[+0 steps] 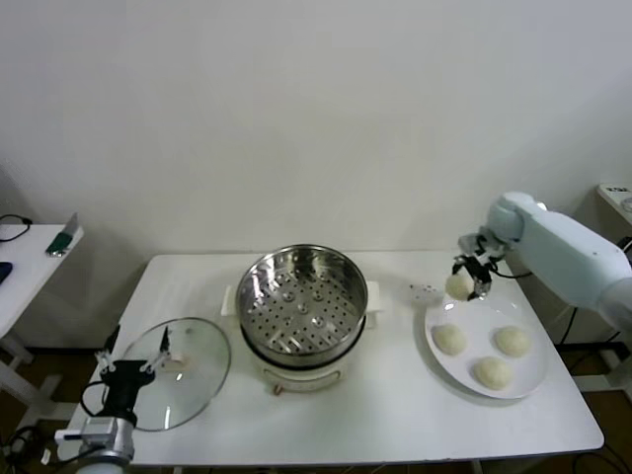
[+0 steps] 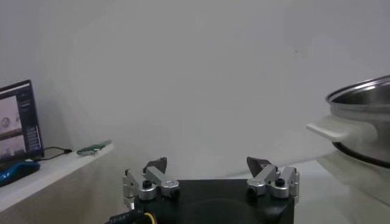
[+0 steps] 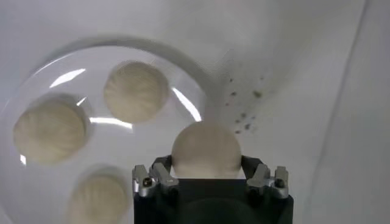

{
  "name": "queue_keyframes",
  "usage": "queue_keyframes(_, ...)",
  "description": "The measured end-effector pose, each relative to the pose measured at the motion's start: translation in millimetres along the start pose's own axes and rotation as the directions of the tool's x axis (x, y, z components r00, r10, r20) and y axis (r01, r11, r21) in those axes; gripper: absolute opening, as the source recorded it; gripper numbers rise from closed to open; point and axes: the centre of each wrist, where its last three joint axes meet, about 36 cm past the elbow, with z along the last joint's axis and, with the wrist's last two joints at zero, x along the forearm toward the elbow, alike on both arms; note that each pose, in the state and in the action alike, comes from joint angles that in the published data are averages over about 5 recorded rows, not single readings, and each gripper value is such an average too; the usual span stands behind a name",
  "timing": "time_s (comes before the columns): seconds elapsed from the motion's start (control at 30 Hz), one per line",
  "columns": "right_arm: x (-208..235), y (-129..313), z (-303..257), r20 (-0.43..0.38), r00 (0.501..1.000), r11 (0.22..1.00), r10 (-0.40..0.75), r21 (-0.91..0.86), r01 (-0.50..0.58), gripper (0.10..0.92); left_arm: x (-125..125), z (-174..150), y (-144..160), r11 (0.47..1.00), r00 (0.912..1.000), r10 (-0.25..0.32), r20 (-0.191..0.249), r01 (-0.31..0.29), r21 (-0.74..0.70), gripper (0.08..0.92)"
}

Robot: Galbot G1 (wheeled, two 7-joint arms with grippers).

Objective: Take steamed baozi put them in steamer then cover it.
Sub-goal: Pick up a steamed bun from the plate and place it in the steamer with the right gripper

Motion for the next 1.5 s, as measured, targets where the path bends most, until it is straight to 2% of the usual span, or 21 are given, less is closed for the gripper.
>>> queue_keyframes(0.23, 67.6, -54.0, -59.1, 0.009, 0.998, 0.965, 0.06, 0.254, -0.06, 0.746, 1.1, 0.0, -1.8, 1.0, 1.0, 0.003, 0.001, -0.003, 0.013, 0.823)
queue_keyframes(0.5, 89.2, -100.7, -157.2, 0.038, 0.997, 0.846, 0.064, 0.527, -0.075, 0.746, 2.6, 0.9, -3.9, 0.999, 1.0, -0.002, -0.007, 0.002, 0.038, 0.823)
queue_keyframes(0.93, 50.1, -125.8, -273.1, 0.012, 1.0, 0.629, 0.011, 0.777, -0.016, 0.746, 3.0, -2.8, 1.9, 0.999, 0.9999, -0.011, -0.006, 0.011, 0.05, 0.823)
queue_keyframes(1.23, 14.1, -133.4, -318.3, 0.011, 1.0, 0.54, -0.001, 0.841, -0.009, 0.746, 5.5, 0.2, 3.5, 0.998, 0.9998, -0.015, -0.014, 0.016, 0.053, 0.823)
queue_keyframes(1.5, -11.0, -136.4, -340.4, -0.003, 1.0, 0.498, -0.006, 0.867, 0.005, 0.749, 6.4, 1.9, 4.7, 0.998, 0.9997, -0.017, -0.018, 0.018, 0.055, 0.823)
